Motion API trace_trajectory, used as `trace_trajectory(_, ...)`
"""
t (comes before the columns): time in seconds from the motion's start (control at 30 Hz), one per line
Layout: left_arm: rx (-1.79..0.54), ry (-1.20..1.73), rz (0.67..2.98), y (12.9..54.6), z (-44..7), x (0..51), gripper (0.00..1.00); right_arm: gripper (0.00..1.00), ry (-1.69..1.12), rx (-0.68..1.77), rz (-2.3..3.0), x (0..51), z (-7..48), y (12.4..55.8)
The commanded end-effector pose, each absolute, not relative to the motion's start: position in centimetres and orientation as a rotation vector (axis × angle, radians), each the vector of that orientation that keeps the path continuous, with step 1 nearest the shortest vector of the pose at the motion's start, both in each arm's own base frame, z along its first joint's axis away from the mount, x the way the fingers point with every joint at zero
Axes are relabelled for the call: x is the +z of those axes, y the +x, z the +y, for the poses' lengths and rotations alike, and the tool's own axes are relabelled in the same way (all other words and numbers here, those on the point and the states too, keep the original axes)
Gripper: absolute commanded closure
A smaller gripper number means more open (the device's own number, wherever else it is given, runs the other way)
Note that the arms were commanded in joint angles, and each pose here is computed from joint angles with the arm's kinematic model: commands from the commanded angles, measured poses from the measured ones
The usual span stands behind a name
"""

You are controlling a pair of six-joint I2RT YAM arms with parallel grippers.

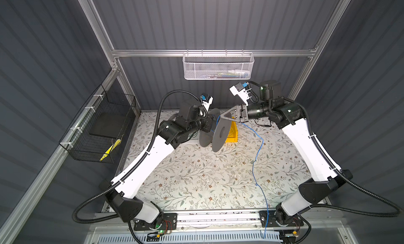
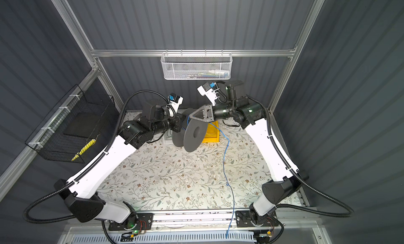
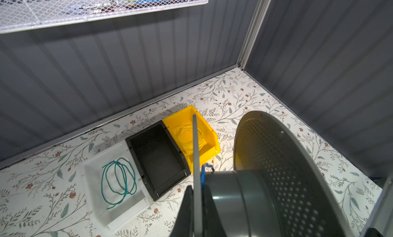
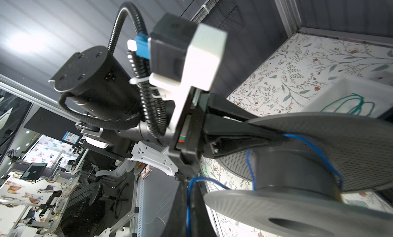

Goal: Wrap the cables

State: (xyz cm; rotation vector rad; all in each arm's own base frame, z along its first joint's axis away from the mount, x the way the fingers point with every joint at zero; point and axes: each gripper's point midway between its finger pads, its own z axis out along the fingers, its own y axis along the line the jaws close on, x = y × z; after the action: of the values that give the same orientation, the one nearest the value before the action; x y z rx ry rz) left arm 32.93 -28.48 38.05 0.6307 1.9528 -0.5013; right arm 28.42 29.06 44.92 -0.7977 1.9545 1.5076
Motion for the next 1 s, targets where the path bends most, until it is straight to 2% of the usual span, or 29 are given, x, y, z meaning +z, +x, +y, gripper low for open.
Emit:
trace_trajectory(0.0, -0.502, 0.831, 2.027, 29.7, -28.2, 34.2, 1.0, 1.0, -0.892, 1.385, 1.734, 49.1, 26.7, 28.5)
trace_trajectory(0.23, -0.729, 0.806, 1.95, 27.8, -28.1, 37.8, 1.0, 1.0, -0.85, 1.289, 1.863, 42.3, 25.4, 30.6)
trace_trajectory(0.4, -0.887, 0.753, 1.907, 27.5, -27.0, 40.4, 1.0, 1.0, -0.788, 1.27, 1.881, 40.1, 23.5, 31.0)
trace_trajectory(0.6, -0.777, 0.674, 1.931, 29.2, -25.6, 41.5, 1.0, 0.89, -0.825, 1.425, 1.819, 38.7, 23.8, 28.3)
trace_trajectory(0.8, -0.648, 0.601, 1.944, 30.8, -24.1, 42.0, 1.0, 0.78, -0.826, 1.452, 1.837, 37.3, 23.5, 26.7)
trace_trajectory(0.97, -0.627, 0.555, 1.918, 31.3, -23.5, 43.3, 1.0, 0.79, -0.802, 1.451, 1.888, 35.5, 23.2, 26.4)
